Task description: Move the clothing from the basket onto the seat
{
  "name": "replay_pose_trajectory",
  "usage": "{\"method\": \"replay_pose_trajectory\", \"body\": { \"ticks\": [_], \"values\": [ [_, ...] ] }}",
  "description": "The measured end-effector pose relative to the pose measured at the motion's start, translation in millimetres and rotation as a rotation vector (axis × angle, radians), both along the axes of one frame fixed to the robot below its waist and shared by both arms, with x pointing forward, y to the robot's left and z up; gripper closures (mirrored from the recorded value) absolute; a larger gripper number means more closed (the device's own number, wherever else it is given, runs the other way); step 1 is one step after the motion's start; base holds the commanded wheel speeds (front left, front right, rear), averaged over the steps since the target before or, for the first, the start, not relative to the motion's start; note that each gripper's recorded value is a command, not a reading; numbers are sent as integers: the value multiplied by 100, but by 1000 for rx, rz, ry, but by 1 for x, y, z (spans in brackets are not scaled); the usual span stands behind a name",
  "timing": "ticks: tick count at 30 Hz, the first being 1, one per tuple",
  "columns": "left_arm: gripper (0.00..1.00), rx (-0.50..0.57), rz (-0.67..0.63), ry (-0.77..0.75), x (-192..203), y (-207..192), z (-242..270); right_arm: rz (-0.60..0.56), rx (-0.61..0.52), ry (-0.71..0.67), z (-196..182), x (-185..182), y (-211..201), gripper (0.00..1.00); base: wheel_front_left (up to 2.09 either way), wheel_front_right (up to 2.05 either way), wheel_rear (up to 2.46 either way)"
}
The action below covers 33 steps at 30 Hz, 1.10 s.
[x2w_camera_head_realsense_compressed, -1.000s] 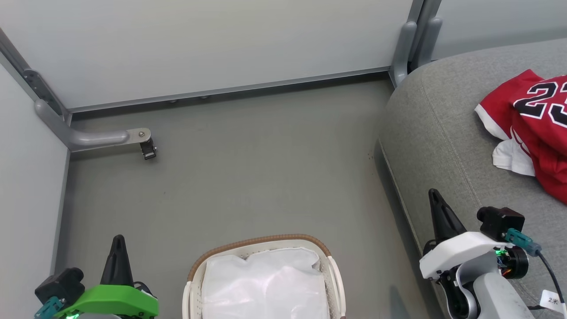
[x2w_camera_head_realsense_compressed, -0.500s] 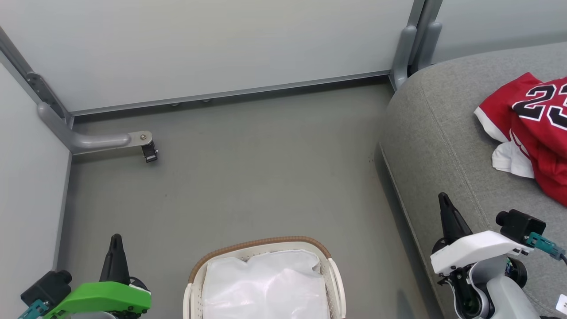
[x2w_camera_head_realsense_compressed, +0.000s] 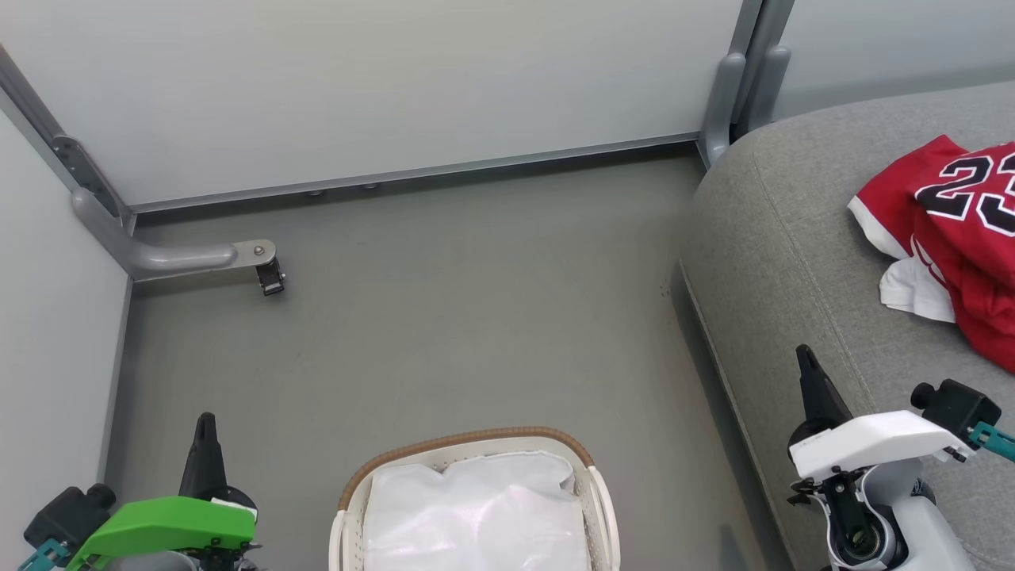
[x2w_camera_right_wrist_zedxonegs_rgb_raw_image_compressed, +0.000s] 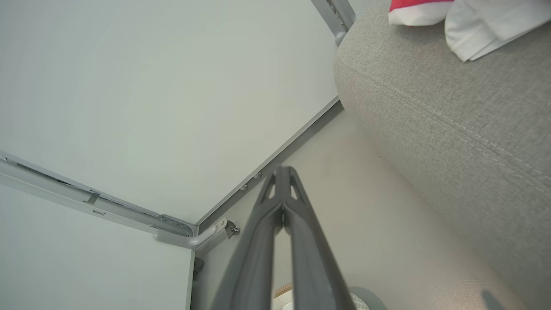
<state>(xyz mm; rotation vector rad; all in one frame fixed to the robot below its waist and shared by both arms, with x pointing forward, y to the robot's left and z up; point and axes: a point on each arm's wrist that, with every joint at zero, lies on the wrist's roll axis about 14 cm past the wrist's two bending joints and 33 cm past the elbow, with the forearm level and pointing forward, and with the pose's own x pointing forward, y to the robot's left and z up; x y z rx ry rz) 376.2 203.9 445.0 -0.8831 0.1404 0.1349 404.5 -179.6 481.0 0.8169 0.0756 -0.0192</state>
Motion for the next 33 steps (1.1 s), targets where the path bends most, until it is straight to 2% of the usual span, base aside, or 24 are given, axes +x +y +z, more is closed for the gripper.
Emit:
{"method": "replay_pose_trajectory", "body": {
  "ticks": [33],
  "values": [
    [100, -334, 26, -66, 6, -2, 22, -43, 374, -2, 6, -8, -11, 100, 0, 0, 0]
  ]
}}
